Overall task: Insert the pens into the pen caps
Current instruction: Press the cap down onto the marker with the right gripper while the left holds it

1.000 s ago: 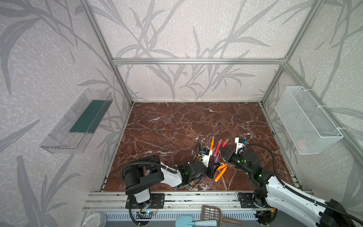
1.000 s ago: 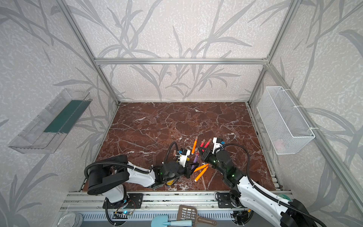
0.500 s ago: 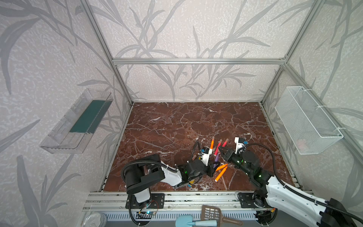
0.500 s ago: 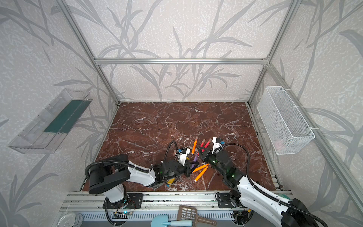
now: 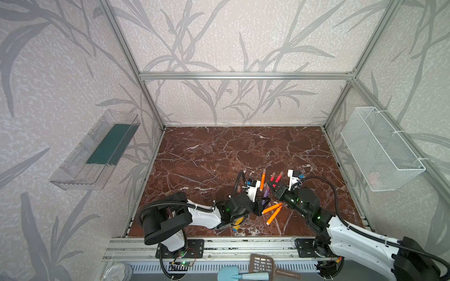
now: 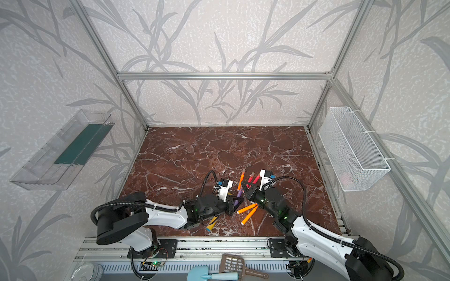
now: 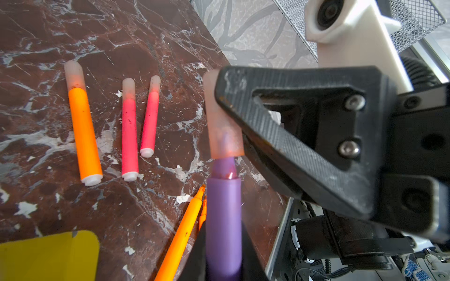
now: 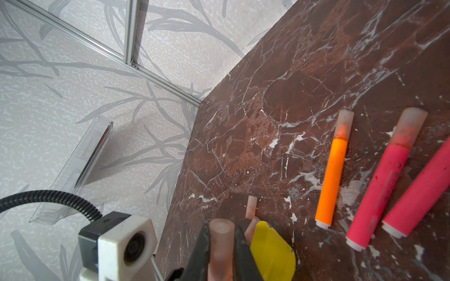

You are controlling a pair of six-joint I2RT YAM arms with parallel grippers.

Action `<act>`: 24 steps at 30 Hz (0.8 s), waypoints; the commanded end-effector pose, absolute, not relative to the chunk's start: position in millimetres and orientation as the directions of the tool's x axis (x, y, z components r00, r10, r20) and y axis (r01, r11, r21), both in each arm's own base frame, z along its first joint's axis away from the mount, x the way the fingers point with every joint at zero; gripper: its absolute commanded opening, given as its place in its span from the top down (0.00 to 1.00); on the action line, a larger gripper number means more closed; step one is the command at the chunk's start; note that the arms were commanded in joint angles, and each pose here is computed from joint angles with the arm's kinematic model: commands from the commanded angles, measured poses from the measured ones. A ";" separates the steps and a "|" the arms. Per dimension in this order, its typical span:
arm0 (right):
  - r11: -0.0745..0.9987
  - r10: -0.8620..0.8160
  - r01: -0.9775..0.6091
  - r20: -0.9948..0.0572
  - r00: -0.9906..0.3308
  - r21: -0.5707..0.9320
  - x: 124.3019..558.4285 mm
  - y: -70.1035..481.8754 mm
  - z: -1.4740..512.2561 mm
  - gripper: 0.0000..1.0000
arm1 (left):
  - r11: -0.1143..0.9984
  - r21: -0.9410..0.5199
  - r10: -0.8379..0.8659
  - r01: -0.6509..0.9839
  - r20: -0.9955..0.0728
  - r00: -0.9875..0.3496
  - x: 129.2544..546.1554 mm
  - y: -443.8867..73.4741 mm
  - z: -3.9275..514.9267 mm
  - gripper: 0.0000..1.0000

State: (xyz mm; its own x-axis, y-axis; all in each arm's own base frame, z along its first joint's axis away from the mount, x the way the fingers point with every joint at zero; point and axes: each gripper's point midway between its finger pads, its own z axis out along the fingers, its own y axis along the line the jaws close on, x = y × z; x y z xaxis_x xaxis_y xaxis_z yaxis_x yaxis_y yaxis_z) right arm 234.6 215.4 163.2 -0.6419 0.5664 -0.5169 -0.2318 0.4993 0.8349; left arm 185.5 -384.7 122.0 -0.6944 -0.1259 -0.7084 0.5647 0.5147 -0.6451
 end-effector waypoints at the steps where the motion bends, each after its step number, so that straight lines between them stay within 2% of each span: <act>1: 0.510 0.537 -0.239 -0.523 -0.662 0.826 230.2 219.5 155.6 1.00 | 0.464 -0.648 -0.208 0.604 -0.742 -0.637 192.5 -385.5 163.6 1.00; 12: 0.474 0.553 -0.293 -0.540 -0.635 0.830 222.6 218.8 159.1 0.99 | 0.438 -0.653 -0.240 0.617 -0.747 -0.620 191.6 -373.9 183.8 1.00; 20: 0.497 0.556 -0.283 -0.552 -0.622 0.820 221.6 214.8 158.0 0.84 | 0.454 -0.641 -0.248 0.619 -0.758 -0.604 191.6 -364.7 188.9 1.00; 24: 0.506 0.560 -0.282 -0.559 -0.611 0.815 220.3 210.2 159.1 0.73 | 0.459 -0.639 -0.249 0.617 -0.759 -0.601 191.4 -361.8 188.1 1.00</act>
State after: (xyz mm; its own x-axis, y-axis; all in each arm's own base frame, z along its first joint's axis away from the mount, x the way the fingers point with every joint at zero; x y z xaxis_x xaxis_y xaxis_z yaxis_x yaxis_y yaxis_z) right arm 220.9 219.6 192.0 -0.5991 0.5964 -0.5342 -0.3460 0.4088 0.8445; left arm 181.8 -366.9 153.7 -0.6642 -0.1480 -0.7328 0.5930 0.4926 -0.6370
